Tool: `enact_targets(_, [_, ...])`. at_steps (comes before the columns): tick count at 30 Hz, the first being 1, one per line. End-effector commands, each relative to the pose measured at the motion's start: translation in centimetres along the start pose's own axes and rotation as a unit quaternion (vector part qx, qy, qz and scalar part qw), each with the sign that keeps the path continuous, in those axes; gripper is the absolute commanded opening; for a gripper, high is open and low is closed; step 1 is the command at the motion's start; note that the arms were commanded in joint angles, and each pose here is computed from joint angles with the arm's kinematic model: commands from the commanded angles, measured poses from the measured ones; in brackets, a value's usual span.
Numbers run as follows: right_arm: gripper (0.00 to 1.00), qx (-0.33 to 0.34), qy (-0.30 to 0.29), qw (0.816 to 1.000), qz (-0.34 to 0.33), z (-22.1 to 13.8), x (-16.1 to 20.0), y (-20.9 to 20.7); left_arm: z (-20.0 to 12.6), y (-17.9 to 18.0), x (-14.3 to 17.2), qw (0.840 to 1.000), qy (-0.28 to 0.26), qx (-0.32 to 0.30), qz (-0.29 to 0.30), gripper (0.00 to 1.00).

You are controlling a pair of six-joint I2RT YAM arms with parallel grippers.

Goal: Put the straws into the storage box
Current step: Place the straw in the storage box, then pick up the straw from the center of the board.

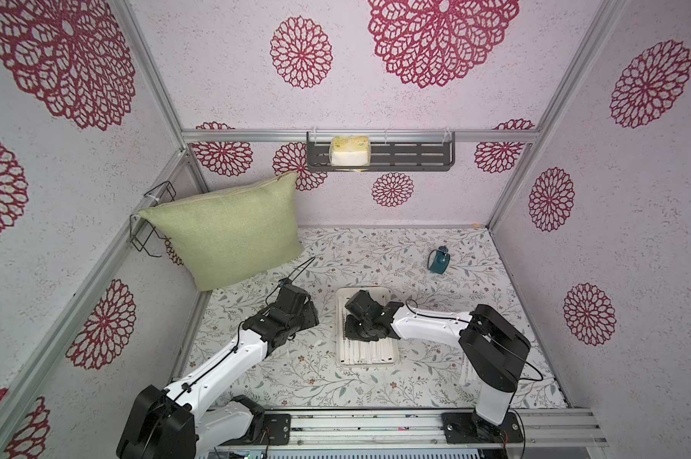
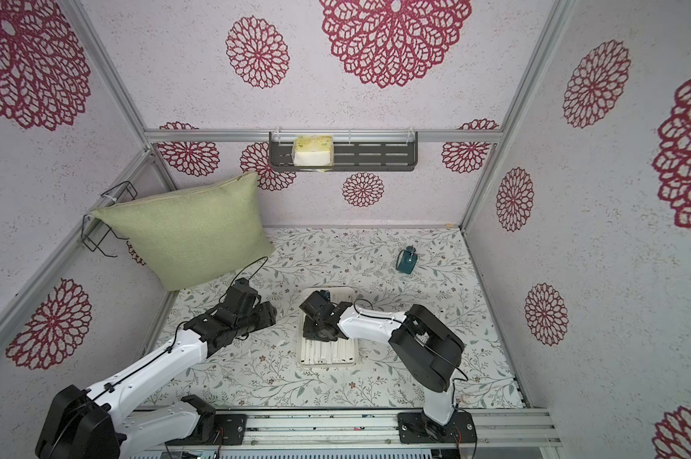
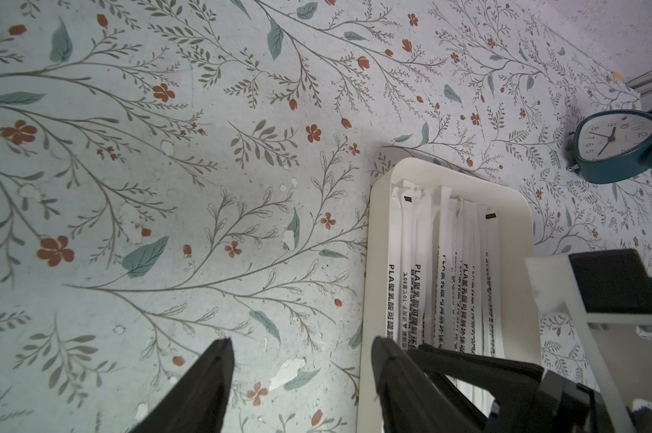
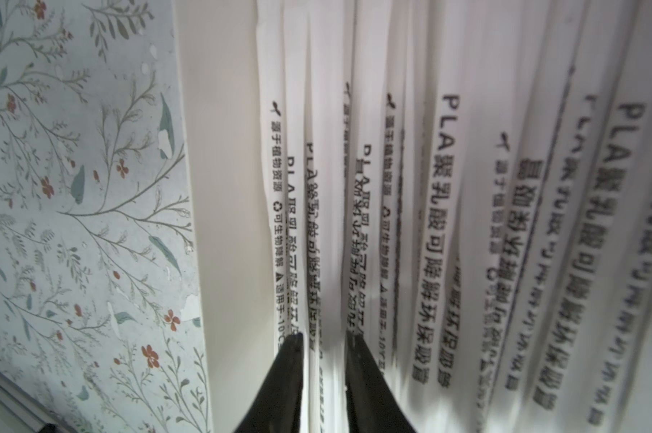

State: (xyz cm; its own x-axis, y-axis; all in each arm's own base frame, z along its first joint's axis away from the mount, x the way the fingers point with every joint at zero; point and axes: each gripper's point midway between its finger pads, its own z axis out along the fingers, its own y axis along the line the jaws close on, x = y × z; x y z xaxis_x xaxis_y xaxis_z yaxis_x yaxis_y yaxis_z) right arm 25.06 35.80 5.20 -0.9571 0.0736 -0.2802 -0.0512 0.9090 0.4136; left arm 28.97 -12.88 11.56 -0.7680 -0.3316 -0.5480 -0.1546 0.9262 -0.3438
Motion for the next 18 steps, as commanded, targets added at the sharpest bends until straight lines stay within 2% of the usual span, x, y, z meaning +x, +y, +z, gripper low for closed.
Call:
enact_targets(1, [0.31, -0.009, -0.025, 1.0, -0.001, -2.7, -1.7, 1.3, -0.6, -0.3, -0.7, 1.0, -0.012, 0.009, -0.002, 0.66])
enact_targets(5, [0.33, 0.009, -0.05, 0.999, 0.008, -5.9, -3.2, -0.5, -1.2, -0.9, -1.6, 1.0, -0.021, 0.011, 0.012, 0.66])
enact_targets(7, [0.33, 0.031, -0.065, 0.997, 0.026, -7.4, -4.0, -3.4, -1.5, -1.9, -2.2, 0.999, -0.027, 0.02, 0.026, 0.65])
enact_targets(10, [0.32, 0.074, -0.08, 0.992, 0.07, -9.7, -4.4, -9.9, -1.7, -4.7, -2.3, 0.997, -0.029, 0.046, 0.063, 0.66])
enact_targets(14, [0.33, 0.139, -0.09, 0.98, 0.111, -13.0, -3.5, -17.6, -0.9, -10.3, 0.2, 0.987, -0.004, 0.087, 0.132, 0.66])
enact_targets(18, [0.36, 0.187, -0.093, 0.967, 0.148, -15.0, -1.9, -23.2, 0.5, -14.5, 2.7, 0.978, 0.018, 0.111, 0.176, 0.66])
